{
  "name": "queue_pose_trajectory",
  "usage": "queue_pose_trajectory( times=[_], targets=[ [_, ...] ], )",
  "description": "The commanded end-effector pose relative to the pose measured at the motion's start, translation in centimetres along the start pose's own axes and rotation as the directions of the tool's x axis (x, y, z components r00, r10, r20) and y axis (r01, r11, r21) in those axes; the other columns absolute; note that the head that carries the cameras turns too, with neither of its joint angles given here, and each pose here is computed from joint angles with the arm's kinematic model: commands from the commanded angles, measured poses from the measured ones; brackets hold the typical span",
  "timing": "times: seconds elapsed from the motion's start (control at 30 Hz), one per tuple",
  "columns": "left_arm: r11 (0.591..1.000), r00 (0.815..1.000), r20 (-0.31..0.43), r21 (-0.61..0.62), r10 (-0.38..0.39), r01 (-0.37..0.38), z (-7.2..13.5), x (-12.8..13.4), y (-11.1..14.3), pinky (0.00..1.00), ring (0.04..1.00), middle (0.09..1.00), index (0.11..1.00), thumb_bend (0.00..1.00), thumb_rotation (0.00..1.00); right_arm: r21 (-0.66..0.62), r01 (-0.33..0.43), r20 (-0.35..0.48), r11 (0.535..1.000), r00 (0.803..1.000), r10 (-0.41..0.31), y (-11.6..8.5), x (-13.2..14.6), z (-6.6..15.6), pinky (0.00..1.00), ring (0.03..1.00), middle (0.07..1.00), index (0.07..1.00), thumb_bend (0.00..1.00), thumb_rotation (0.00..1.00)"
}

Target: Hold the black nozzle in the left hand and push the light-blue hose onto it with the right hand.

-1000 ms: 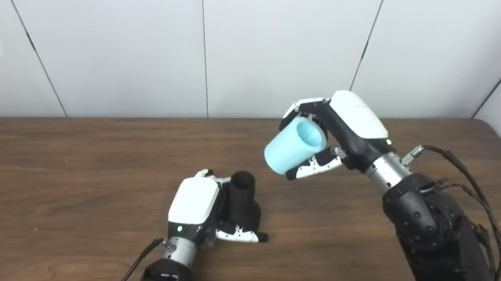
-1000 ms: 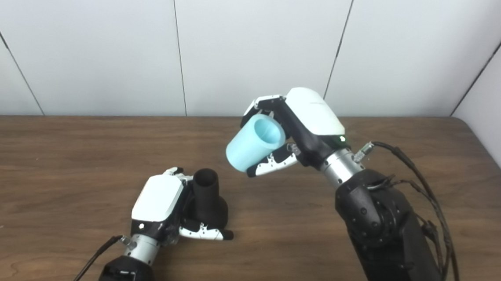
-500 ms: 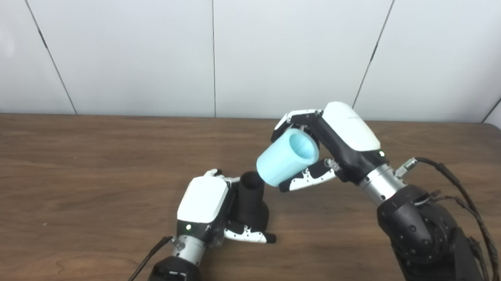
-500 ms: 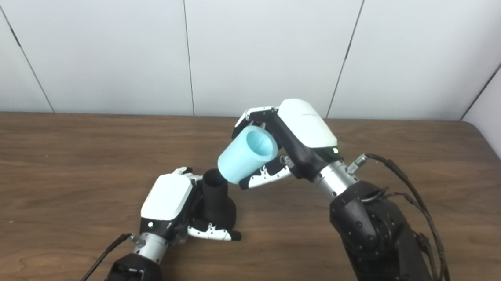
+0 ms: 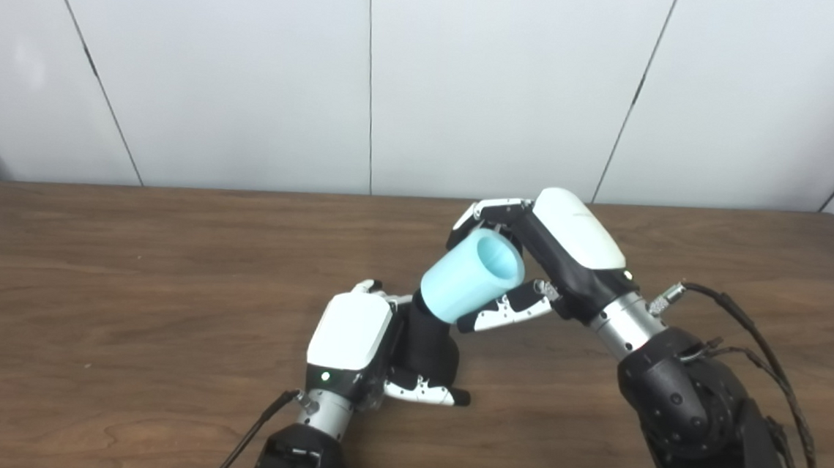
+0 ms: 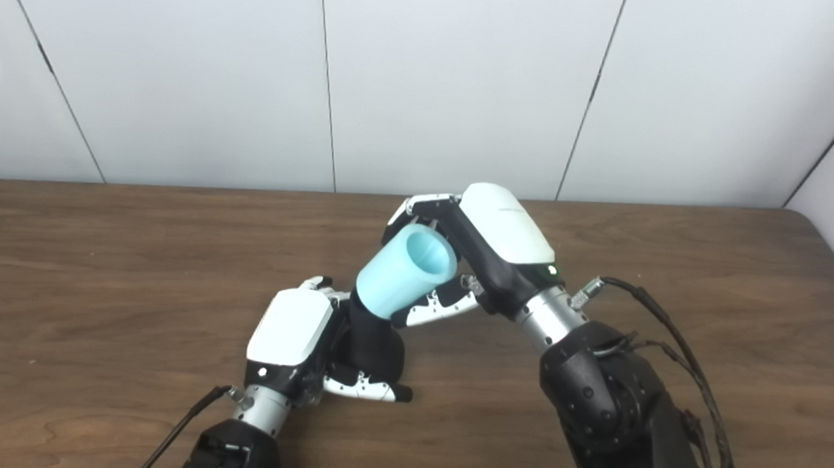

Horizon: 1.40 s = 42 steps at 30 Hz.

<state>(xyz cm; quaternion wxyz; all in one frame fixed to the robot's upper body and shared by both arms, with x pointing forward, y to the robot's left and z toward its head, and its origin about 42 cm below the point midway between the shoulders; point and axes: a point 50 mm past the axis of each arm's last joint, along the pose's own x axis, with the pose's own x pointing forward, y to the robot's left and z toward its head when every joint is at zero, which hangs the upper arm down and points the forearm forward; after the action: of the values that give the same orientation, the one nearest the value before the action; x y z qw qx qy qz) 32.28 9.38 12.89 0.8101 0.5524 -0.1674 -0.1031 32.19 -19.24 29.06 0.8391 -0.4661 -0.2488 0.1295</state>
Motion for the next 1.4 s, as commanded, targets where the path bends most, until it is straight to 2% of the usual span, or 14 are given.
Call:
queue_pose_trajectory(
  times=[0.0, 0.27, 0.6, 0.83, 1.17, 1.37],
  targets=[
    [0.994, 0.994, -0.014, 0.019, -0.110, 0.110, 0.1, -1.0, -2.1, 0.85, 0.632, 0.518, 0.468, 0.52, 0.00, -0.013, 0.046, 0.048, 0.999, 0.998, -0.046, -0.7, 0.4, 0.4, 0.25, 0.320, 0.442, 0.533, 0.52, 0.00],
    [0.994, 0.994, -0.010, 0.018, -0.111, 0.111, 0.2, -1.1, -2.0, 0.86, 0.628, 0.509, 0.475, 0.52, 0.00, 0.001, 0.042, 0.041, 0.999, 0.998, -0.042, -0.4, 0.3, 0.4, 0.26, 0.337, 0.445, 0.531, 0.52, 0.00],
    [0.990, 0.991, -0.018, 0.033, -0.136, 0.137, 0.7, -1.1, -1.9, 0.87, 0.638, 0.527, 0.464, 0.52, 0.00, -0.011, 0.017, 0.074, 1.000, 0.997, -0.016, 0.1, 1.1, 1.8, 0.25, 0.317, 0.436, 0.529, 0.52, 0.00],
    [0.990, 0.990, -0.013, 0.021, -0.140, 0.140, 0.9, -1.2, -1.9, 0.87, 0.641, 0.531, 0.461, 0.52, 0.00, -0.026, -0.028, 0.090, 0.999, 0.995, 0.030, 0.1, 2.0, 2.5, 0.23, 0.302, 0.429, 0.529, 0.52, 0.00],
    [0.989, 0.990, 0.003, 0.028, -0.143, 0.143, 1.6, -1.3, -2.5, 0.88, 0.632, 0.539, 0.456, 0.52, 0.00, -0.095, -0.092, 0.102, 0.991, 0.990, 0.102, -0.8, 3.1, 2.8, 0.20, 0.263, 0.418, 0.531, 0.52, 0.00],
    [0.990, 0.990, 0.009, 0.023, -0.143, 0.143, 2.0, -1.3, -2.6, 0.90, 0.633, 0.539, 0.455, 0.52, 0.00, -0.090, -0.119, 0.076, 0.989, 0.989, 0.126, -0.8, 3.5, 2.2, 0.24, 0.301, 0.430, 0.530, 0.52, 0.00]
  ],
)
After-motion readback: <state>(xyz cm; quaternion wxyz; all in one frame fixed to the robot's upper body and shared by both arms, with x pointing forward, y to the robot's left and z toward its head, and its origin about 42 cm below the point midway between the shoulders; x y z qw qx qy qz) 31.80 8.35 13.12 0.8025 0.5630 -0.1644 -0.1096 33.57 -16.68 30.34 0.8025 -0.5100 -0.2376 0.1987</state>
